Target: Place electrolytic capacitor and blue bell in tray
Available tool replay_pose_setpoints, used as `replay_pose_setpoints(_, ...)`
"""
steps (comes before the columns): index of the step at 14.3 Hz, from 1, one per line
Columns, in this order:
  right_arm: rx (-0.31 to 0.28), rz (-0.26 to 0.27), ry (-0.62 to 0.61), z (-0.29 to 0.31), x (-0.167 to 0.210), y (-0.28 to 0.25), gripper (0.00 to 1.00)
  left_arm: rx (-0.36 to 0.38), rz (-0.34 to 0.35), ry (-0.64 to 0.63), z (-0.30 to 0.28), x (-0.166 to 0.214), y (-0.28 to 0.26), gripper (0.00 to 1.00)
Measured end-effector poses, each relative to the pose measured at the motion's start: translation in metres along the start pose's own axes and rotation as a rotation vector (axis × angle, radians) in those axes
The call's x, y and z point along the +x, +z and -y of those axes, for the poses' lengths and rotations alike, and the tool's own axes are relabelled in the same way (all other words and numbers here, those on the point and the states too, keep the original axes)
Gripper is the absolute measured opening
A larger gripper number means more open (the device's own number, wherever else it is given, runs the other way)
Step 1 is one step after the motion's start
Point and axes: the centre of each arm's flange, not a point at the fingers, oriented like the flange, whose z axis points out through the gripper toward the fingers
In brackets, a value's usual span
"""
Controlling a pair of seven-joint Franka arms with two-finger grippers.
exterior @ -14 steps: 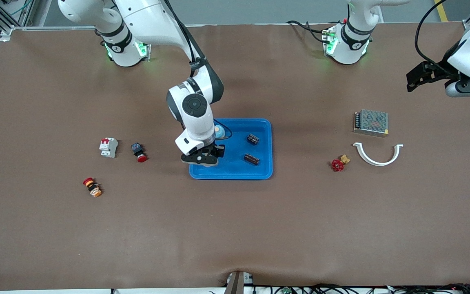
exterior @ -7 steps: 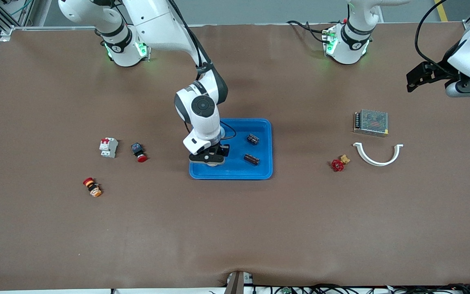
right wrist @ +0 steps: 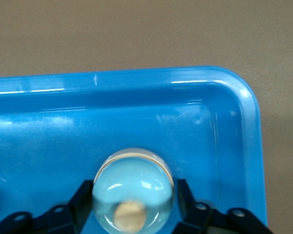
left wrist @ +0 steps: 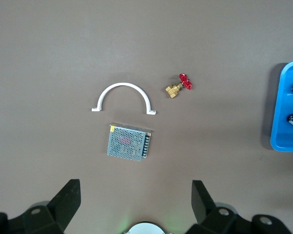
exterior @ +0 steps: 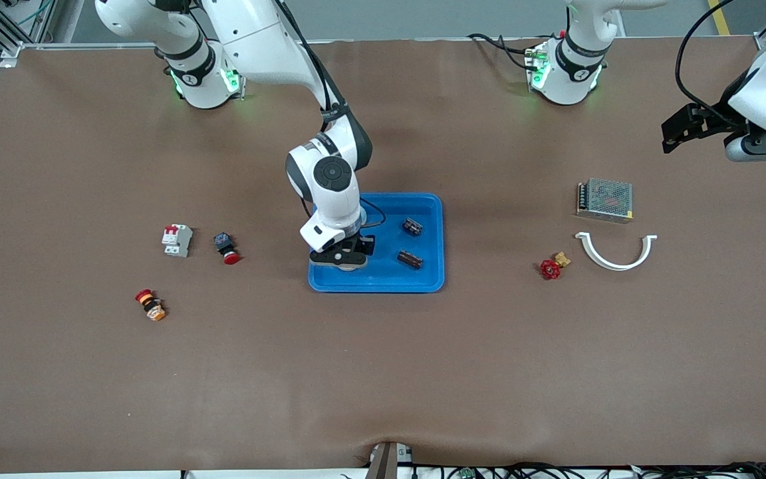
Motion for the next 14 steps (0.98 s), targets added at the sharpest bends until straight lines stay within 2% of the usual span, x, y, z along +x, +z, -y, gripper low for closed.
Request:
replay_pose_setpoints(2,0.001,-0.001,0.0,0.0,0.0,0.0,0.99,0.0,-0.001,0.0,0.0,0.0,0.0,1.0)
replay_pose_setpoints(4,0.002,0.001,0.0,0.002,0.001,-0.004,1.0,0.0,-0.001,0.0,0.0,0.0,0.0,1.0)
replay_pose_setpoints(7,-0.009,0.05,-0.006,0.008,-0.002,-0.032,1.0,0.0,-0.002,0.0,0.0,0.0,0.0,1.0)
replay_pose_setpoints(11,0.002,0.13,-0.048,-0.006,0.012,-0.123,1.0,0.0,-0.003,0.0,0.0,0.0,0.0,1.0)
replay_pose_setpoints(14,0.041,0.139,-0.06,-0.037,0.019,-0.19,1.0,0.0,-0.003,0.0,0.0,0.001,0.0,1.0)
